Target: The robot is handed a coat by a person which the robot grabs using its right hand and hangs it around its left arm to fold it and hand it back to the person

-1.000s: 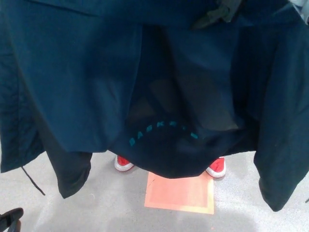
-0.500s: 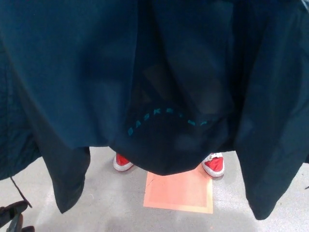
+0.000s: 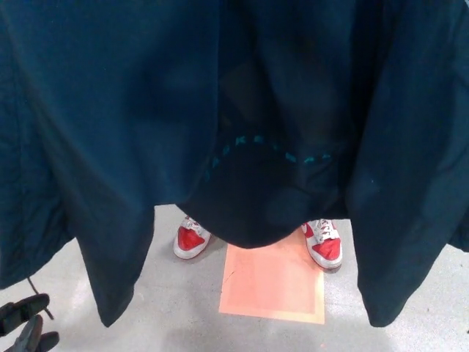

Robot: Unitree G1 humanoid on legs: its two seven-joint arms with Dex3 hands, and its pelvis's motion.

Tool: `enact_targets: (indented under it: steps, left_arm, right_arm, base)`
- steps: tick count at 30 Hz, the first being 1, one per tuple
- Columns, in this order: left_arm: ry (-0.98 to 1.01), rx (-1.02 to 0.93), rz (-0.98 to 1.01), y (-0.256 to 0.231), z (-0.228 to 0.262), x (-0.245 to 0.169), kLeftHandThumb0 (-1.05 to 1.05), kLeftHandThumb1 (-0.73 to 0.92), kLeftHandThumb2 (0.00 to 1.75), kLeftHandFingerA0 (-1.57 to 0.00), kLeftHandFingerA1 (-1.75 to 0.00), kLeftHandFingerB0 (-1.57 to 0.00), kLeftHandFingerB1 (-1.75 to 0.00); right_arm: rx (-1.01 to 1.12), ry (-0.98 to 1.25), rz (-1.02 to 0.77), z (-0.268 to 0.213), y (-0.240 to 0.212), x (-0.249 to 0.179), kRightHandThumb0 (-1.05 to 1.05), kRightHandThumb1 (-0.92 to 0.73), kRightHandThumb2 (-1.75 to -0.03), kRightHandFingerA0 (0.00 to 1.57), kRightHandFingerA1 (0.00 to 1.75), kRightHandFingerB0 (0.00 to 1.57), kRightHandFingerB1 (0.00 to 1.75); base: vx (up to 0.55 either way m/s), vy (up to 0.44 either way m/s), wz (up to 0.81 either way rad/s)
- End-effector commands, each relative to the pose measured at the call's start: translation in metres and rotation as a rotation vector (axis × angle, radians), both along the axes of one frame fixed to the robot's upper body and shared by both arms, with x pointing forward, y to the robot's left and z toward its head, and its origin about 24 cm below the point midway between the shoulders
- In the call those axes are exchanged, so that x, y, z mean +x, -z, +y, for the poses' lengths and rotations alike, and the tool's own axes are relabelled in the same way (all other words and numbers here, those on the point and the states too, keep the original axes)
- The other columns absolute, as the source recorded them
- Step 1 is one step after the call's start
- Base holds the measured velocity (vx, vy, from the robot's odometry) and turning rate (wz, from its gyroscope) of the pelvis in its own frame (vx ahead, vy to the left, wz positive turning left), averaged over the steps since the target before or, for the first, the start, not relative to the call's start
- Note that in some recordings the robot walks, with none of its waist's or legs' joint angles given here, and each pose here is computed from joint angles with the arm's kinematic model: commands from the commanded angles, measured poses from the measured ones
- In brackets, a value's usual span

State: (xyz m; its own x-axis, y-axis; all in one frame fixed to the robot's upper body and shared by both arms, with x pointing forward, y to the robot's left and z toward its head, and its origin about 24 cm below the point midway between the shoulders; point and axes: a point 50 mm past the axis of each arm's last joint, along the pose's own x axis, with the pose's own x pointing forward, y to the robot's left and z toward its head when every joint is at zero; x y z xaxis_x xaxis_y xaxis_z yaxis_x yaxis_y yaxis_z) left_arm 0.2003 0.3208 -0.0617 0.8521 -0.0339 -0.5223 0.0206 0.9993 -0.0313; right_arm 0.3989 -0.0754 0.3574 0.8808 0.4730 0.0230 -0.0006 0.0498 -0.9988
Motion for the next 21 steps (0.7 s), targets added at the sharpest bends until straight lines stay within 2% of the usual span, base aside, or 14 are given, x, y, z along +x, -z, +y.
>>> enact_targets:
  steps: [1, 2, 3, 4, 5, 6, 9, 11, 14, 15, 17, 18, 20, 21]
  left_arm:
    - [0.222, -0.163, -0.157, -0.029, -0.004, 0.011, -0.65, 0.62, 1.02, -0.35, -0.55, -0.14, -0.44]
    - [0.238, -0.166, -0.165, -0.031, -0.004, 0.011, -0.69, 0.81, 0.64, -0.37, -0.39, -0.29, -0.35]
    - [0.251, -0.167, -0.17, -0.032, -0.004, 0.01, -0.69, 0.81, 0.64, -0.37, -0.39, -0.29, -0.35]
    - [0.278, -0.172, -0.18, -0.035, -0.005, 0.009, -0.7, 0.81, 0.64, -0.36, -0.39, -0.28, -0.34]
    - [0.286, -0.176, -0.183, -0.036, -0.005, 0.008, -0.69, 0.81, 0.64, -0.36, -0.39, -0.28, -0.35]
    - [0.313, -0.191, -0.187, -0.039, -0.004, 0.005, -0.69, 0.81, 0.64, -0.33, -0.39, -0.24, -0.34]
    - [0.375, -0.22, -0.194, -0.045, -0.004, 0.0, -0.69, 0.81, 0.64, -0.34, -0.4, -0.25, -0.34]
    - [0.417, -0.218, -0.205, -0.05, -0.006, -0.002, -0.68, 0.81, 0.65, -0.36, -0.4, -0.28, -0.35]
    - [0.633, -0.266, -0.203, -0.069, -0.015, -0.012, -0.69, 0.85, 0.65, -0.31, -0.39, -0.23, -0.34]
    - [0.671, -0.268, -0.211, -0.073, -0.017, -0.013, -0.7, 0.85, 0.66, -0.32, -0.4, -0.25, -0.35]
    - [0.792, -0.289, -0.217, -0.085, -0.03, -0.015, -0.72, 0.86, 0.66, -0.33, -0.4, -0.3, -0.35]
    - [0.827, -0.299, -0.222, -0.089, -0.034, -0.015, -0.72, 0.85, 0.66, -0.34, -0.39, -0.32, -0.35]
    - [0.879, -0.33, -0.216, -0.096, -0.041, -0.015, -0.72, 0.84, 0.65, -0.33, -0.39, -0.31, -0.35]
    - [0.936, -0.322, -0.222, -0.102, -0.049, -0.015, -0.73, 0.84, 0.66, -0.34, -0.39, -0.32, -0.35]
  right_arm:
    - [0.166, -0.099, -0.731, 0.025, -0.113, -0.05, -0.26, -0.82, -0.65, 0.94, 1.15, 0.85, 0.86]
    - [0.173, -0.093, -0.736, 0.025, -0.116, -0.052, -0.26, -0.82, -0.64, 0.92, 0.91, 0.88, 0.72]
    - [0.172, -0.09, -0.742, 0.025, -0.118, -0.053, -0.26, -0.82, -0.64, 0.92, 0.91, 0.88, 0.72]
    - [0.189, -0.086, -0.743, 0.025, -0.122, -0.054, -0.3, -0.83, -0.63, 0.95, 0.77, 0.86, 0.62]
    - [0.193, -0.087, -0.745, 0.026, -0.124, -0.055, -0.29, -0.83, -0.64, 0.94, 0.88, 0.88, 0.7]
    - [0.206, -0.089, -0.751, 0.027, -0.128, -0.058, -0.29, -0.81, -0.65, 0.98, 1.27, 0.87, 0.97]
    - [0.228, -0.089, -0.753, 0.029, -0.134, -0.062, -0.24, -0.81, -0.65, 1.0, 1.31, 0.92, 0.98]
    - [0.239, -0.098, -0.752, 0.029, -0.137, -0.063, -0.24, -0.8, -0.64, 1.06, 1.17, 0.96, 0.9]
    - [0.239, -0.106, -0.772, 0.031, -0.141, -0.067, -0.25, -0.8, -0.63, 1.07, 1.15, 0.94, 0.94]
    - [0.24, -0.105, -0.775, 0.03, -0.142, -0.067, -0.24, -0.8, -0.64, 1.02, 1.31, 0.89, 1.08]
    - [0.234, -0.104, -0.787, 0.032, -0.144, -0.069, -0.2, -0.75, -0.69, 1.05, 1.24, 0.89, 1.12]
    - [0.24, -0.108, -0.78, 0.032, -0.144, -0.069, -0.25, -0.81, -0.64, 1.06, 1.05, 0.91, 0.92]
    - [0.25, -0.113, -0.771, 0.033, -0.144, -0.069, -0.25, -0.8, -0.67, 0.99, 1.18, 0.88, 1.02]
    - [0.252, -0.117, -0.762, 0.036, -0.143, -0.068, -0.25, -0.79, -0.68, 0.94, 1.39, 0.86, 1.12]
  base:
    - [0.0, 0.0, 0.0]
    - [0.0, 0.0, 0.0]
    - [0.0, 0.0, 0.0]
    - [0.0, 0.0, 0.0]
    - [0.0, 0.0, 0.0]
    - [0.0, 0.0, 0.0]
    - [0.0, 0.0, 0.0]
    - [0.0, 0.0, 0.0]
    - [0.0, 0.0, 0.0]
    - [0.0, 0.0, 0.0]
    - [0.0, 0.0, 0.0]
    - [0.0, 0.0, 0.0]
    - [0.0, 0.0, 0.0]
    - [0.0, 0.0, 0.0]
